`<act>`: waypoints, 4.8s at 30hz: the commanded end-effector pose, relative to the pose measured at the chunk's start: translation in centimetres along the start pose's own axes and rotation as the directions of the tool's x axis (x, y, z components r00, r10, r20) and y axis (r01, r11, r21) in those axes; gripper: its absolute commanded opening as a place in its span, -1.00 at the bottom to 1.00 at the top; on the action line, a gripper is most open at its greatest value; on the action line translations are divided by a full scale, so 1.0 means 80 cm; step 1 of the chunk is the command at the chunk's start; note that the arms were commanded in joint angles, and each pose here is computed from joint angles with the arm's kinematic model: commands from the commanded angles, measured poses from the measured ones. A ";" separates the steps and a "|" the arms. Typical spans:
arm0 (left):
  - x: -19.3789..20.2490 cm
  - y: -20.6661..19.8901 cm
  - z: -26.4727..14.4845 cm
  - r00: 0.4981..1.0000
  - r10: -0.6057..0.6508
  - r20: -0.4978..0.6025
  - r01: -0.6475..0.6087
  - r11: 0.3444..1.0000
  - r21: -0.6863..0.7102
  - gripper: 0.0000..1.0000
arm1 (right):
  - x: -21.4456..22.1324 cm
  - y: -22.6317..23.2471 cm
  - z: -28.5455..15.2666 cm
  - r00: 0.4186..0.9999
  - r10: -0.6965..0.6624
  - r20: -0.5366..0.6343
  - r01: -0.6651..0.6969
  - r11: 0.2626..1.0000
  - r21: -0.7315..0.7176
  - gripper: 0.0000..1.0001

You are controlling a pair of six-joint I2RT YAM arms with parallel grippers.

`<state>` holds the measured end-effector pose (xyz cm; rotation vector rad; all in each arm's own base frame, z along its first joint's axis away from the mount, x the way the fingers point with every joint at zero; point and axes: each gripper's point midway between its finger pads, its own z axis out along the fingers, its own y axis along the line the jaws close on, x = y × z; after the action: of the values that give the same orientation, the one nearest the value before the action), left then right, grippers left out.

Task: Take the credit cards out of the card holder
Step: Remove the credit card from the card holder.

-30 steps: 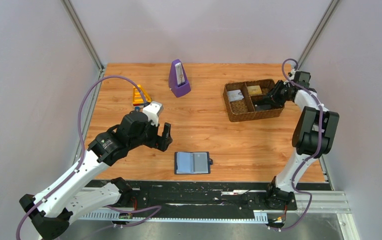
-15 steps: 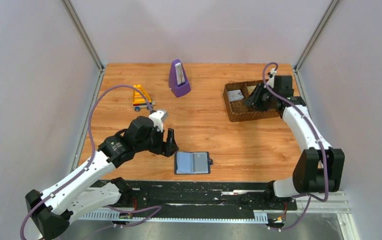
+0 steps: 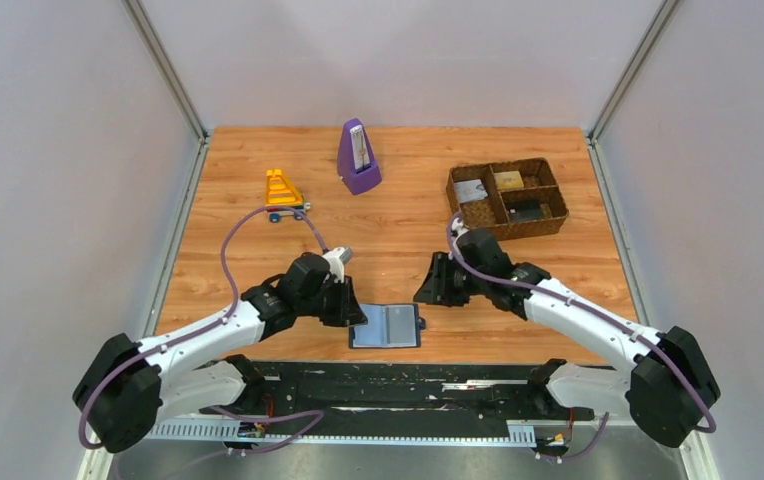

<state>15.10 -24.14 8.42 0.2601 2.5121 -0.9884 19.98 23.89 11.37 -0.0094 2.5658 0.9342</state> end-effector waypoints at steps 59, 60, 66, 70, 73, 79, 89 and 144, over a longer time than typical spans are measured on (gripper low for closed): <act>0.039 0.045 0.052 0.996 -0.080 -0.026 0.079 0.997 -0.017 -0.68 | 0.083 0.047 0.101 0.989 -0.035 -0.143 0.022 0.996 -0.090 -0.20; 0.040 0.045 0.052 0.996 -0.082 -0.028 0.081 0.997 -0.016 -0.68 | 0.083 0.049 0.101 0.989 -0.035 -0.144 0.021 0.995 -0.097 -0.20; 0.040 0.043 0.052 0.996 -0.087 -0.029 0.087 0.996 -0.007 -0.68 | 0.078 0.067 0.098 0.990 -0.042 -0.132 0.020 0.986 -0.166 -0.19; 0.038 0.036 0.050 0.994 -0.106 -0.029 0.106 0.994 0.012 -0.68 | 0.078 0.085 0.096 0.989 -0.048 -0.137 0.015 0.972 -0.233 -0.19; 0.025 0.025 0.041 0.991 -0.132 0.000 0.132 0.991 0.016 -0.66 | 0.078 0.098 0.097 0.988 -0.064 -0.143 0.022 0.961 -0.277 -0.19; -0.011 0.027 -0.001 0.977 -0.172 0.125 0.185 0.978 -0.096 -0.57 | 0.078 0.115 0.103 0.984 -0.109 -0.144 0.058 0.947 -0.317 -0.15; -0.029 0.003 -0.038 0.959 -0.192 0.207 0.201 0.979 -0.021 -0.53 | 0.056 0.129 0.114 0.983 -0.159 -0.095 0.126 0.949 -0.289 0.11; 0.048 0.062 0.026 0.979 -0.200 0.025 0.202 0.976 -0.087 -0.57 | 0.067 0.018 0.104 0.993 0.008 -0.117 0.002 0.997 0.083 0.01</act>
<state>13.90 -21.25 2.27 -0.0350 2.6172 -0.8943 17.06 29.57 3.47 -0.0068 2.7673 0.7985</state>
